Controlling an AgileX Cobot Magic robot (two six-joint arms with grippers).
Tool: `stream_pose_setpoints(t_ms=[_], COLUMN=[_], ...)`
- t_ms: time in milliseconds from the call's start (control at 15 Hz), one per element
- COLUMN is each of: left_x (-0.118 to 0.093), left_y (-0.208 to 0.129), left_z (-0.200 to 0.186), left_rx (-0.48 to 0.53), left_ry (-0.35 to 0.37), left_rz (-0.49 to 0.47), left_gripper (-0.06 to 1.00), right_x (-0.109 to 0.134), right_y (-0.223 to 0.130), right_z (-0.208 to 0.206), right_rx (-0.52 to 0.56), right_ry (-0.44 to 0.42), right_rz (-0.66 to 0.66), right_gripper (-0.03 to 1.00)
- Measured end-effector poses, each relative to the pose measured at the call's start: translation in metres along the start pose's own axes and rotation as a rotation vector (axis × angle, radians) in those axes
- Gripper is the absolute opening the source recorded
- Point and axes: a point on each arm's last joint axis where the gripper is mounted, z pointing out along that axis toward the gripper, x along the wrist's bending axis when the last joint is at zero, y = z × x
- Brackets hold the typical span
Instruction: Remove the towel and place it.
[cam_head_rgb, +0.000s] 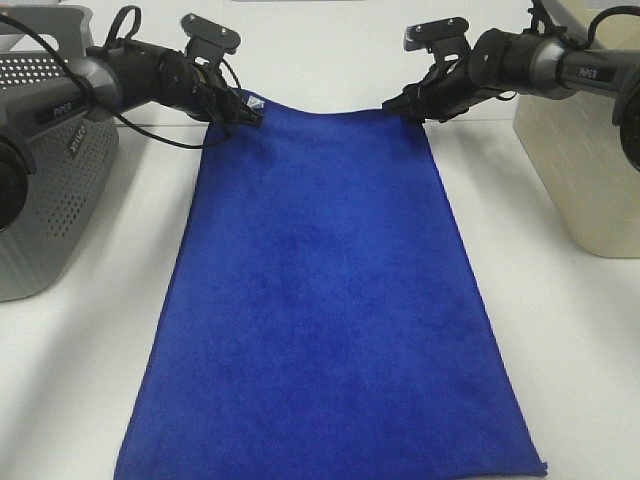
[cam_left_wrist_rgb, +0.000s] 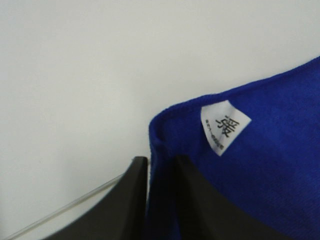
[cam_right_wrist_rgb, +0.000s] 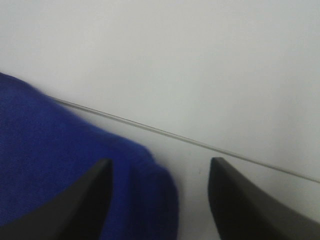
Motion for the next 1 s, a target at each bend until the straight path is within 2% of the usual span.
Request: stream_pose_setpoints(t_ms=[67, 200, 267, 333, 467, 600, 800, 1000], left_x=[0.0, 0.002, 0.002, 0.002, 0.002, 0.005, 0.011, 0.01], left_y=[0.001, 0.002, 0.002, 0.001, 0.002, 0.006, 0.032, 0.067], left_z=[0.0, 0.0, 0.0, 0.0, -0.002, -0.013, -0.047, -0.103], left_rx=[-0.014, -0.023, -0.021, -0.019, 0.011, 0.099, 0.203, 0.322], left_ry=[0.003, 0.006, 0.005, 0.006, 0.003, -0.005, -0.031, -0.147], left_rz=[0.003, 0.002, 0.002, 0.001, 0.002, 0.0, -0.036, -0.151], left_gripper=[0.31, 0.62, 0.75, 0.82, 0.85, 0.86, 0.86, 0.86], right_x=[0.0, 0.001, 0.001, 0.001, 0.003, 0.005, 0.011, 0.019], right_y=[0.0, -0.001, -0.003, -0.004, 0.002, 0.02, 0.045, 0.081], right_z=[0.0, 0.0, 0.0, 0.0, -0.008, -0.028, -0.068, -0.133], right_rx=[0.0, 0.016, 0.028, 0.043, 0.075, 0.111, 0.21, 0.302], right_ry=[0.001, 0.006, 0.01, 0.015, 0.031, 0.059, 0.132, 0.208], right_rz=[0.002, 0.002, 0.001, 0.0, -0.002, -0.008, 0.004, 0.083], right_gripper=[0.64, 0.68, 0.69, 0.69, 0.69, 0.69, 0.7, 0.7])
